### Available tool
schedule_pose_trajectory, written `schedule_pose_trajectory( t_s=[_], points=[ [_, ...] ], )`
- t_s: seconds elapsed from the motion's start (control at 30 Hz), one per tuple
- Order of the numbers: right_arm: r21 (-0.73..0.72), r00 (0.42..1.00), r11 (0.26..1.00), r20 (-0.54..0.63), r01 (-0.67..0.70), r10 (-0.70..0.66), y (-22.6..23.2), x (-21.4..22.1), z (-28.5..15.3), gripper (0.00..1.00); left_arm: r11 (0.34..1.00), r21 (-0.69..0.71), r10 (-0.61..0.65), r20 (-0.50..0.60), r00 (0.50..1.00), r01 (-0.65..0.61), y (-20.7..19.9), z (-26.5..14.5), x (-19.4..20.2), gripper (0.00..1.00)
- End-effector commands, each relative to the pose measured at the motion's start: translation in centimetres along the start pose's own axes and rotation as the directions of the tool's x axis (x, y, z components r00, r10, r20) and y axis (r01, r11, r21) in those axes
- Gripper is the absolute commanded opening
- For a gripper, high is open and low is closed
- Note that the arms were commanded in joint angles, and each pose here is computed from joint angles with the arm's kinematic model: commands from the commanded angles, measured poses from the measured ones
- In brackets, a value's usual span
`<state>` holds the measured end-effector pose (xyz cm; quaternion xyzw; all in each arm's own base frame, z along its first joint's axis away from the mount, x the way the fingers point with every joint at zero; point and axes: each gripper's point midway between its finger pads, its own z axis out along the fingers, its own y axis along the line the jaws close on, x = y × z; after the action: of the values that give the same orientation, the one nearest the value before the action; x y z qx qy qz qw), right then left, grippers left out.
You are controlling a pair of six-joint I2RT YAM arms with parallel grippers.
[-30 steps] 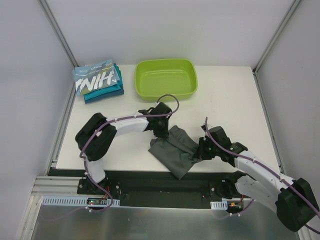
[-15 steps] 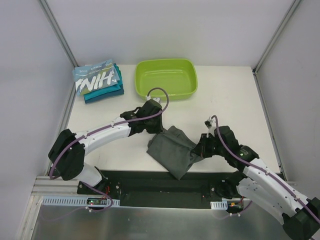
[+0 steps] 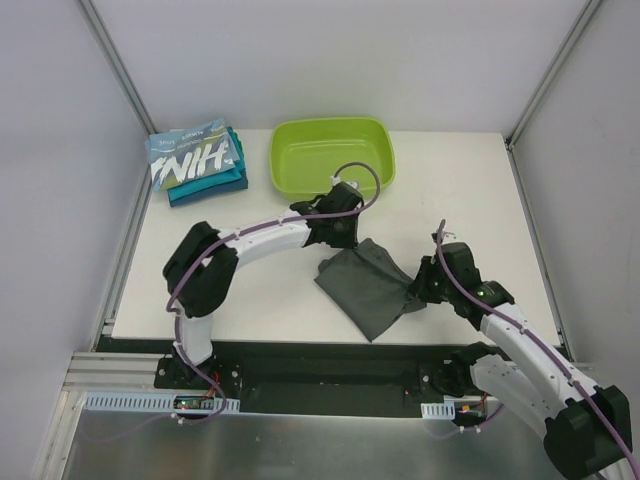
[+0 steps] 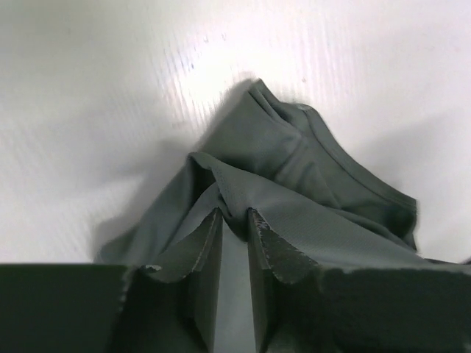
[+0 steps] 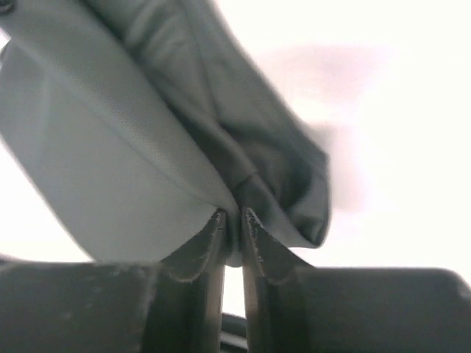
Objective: Fold and stack the t-shirts
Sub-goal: Fold the long partially folded tshirt into a neat square
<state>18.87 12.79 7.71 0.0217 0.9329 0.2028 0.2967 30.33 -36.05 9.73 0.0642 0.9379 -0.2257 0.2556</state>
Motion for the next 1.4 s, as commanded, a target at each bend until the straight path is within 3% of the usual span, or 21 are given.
schedule_pose_trajectory(
  t_s=[0.0, 0.03, 0.07, 0.1, 0.13, 0.2, 0.3, 0.4, 0.5, 0.57, 0.73, 0.93, 1.17, 1.3, 1.37],
  points=[
    [0.347, 0.979, 0.937, 0.2, -0.032, -0.04, -5.5, -5.5, -1.6, 0.25, 0.997, -0.021, 0.072, 0.067, 0.995, -0.07, -1.0, 1.8, -3.6, 0.26],
    [0.367, 0.971, 0.93, 0.232, -0.035, -0.054, -5.6, -6.5, -2.1, 0.5, 0.995, 0.006, 0.098, 0.075, 0.992, -0.099, -2.0, 1.7, -4.6, 0.41],
    [0.379, 0.963, 0.925, 0.258, -0.026, -0.078, -5.6, -7.4, -2.7, 0.99, 0.992, 0.044, 0.117, 0.079, 0.99, -0.121, -3.2, 1.3, -5.3, 0.62],
    [0.381, 0.958, 0.924, 0.268, -0.007, -0.103, -5.4, -8.0, -3.2, 0.96, 0.988, 0.074, 0.125, 0.097, 0.987, -0.132, -4.1, 0.6, -6.1, 0.86],
    [0.376, 0.956, 0.927, 0.273, 0.0, -0.111, -5.1, -8.4, -3.9, 0.96, 0.982, 0.122, 0.132, 0.095, 0.987, -0.143, -5.2, -0.2, -6.3, 0.98],
    [0.322, 0.959, 0.947, 0.268, 0.005, -0.096, -4.1, -8.1, -4.7, 0.96, 0.977, 0.154, 0.135, 0.098, 0.986, -0.149, -5.7, -1.6, -6.2, 0.99],
    [0.061, 0.966, 0.996, 0.25, 0.058, -0.072, 0.1, -6.4, -4.6, 0.96, 0.964, 0.212, 0.151, 0.052, 0.987, -0.159, -5.8, -2.9, -4.1, 0.99],
    [-0.251, 0.988, 0.966, 0.153, 0.059, -0.021, 5.1, -3.5, -4.0, 0.96, 0.943, 0.295, 0.169, -0.017, 0.985, -0.157, -6.1, -3.2, -1.6, 0.99],
    [-0.401, 0.996, 0.916, 0.087, 0.026, 0.01, 7.4, -2.2, -3.1, 0.96, 0.92, 0.364, 0.18, -0.061, 0.982, -0.146, -7.1, -2.6, -0.4, 0.99],
    [-0.379, 0.997, 0.925, 0.071, 0.016, 0.012, 6.9, -2.1, -1.8, 0.96, 0.904, 0.4, 0.193, -0.07, 0.979, -0.149, -7.9, -1.8, -0.5, 0.99],
    [-0.153, 1.0, 0.988, 0.024, 0.002, 0.001, 2.9, -2.2, 1.6, 0.96, 0.893, 0.423, 0.215, -0.101, 0.971, -0.154, -8.8, 1.6, -0.7, 0.99],
    [0.054, 0.999, 0.998, -0.038, -0.012, 0.014, -1.4, -1.6, 3.9, 0.96, 0.971, 0.22, 0.122, -0.103, 0.987, -0.097, -4.3, 6.5, -1.4, 0.99],
    [0.052, 0.999, 0.999, -0.046, 0.005, -0.002, -2.4, -2.6, 6.0, 0.96, 0.993, 0.094, -0.051, -0.222, 0.974, 0.073, 2.4, 7.4, 1.2, 0.99],
    [0.037, 0.999, 0.998, -0.024, 0.041, -0.04, -1.4, -5.1, 6.1, 0.96, 0.989, 0.077, -0.106, -0.267, 0.958, 0.13, 3.3, 3.8, 4.4, 0.99],
    [-0.021, 0.999, 0.999, -0.006, 0.033, -0.034, 0.2, -6.2, 5.3, 0.96, 0.991, 0.082, -0.086, -0.238, 0.967, 0.109, 3.5, 1.8, 5.2, 0.99]
  ],
)
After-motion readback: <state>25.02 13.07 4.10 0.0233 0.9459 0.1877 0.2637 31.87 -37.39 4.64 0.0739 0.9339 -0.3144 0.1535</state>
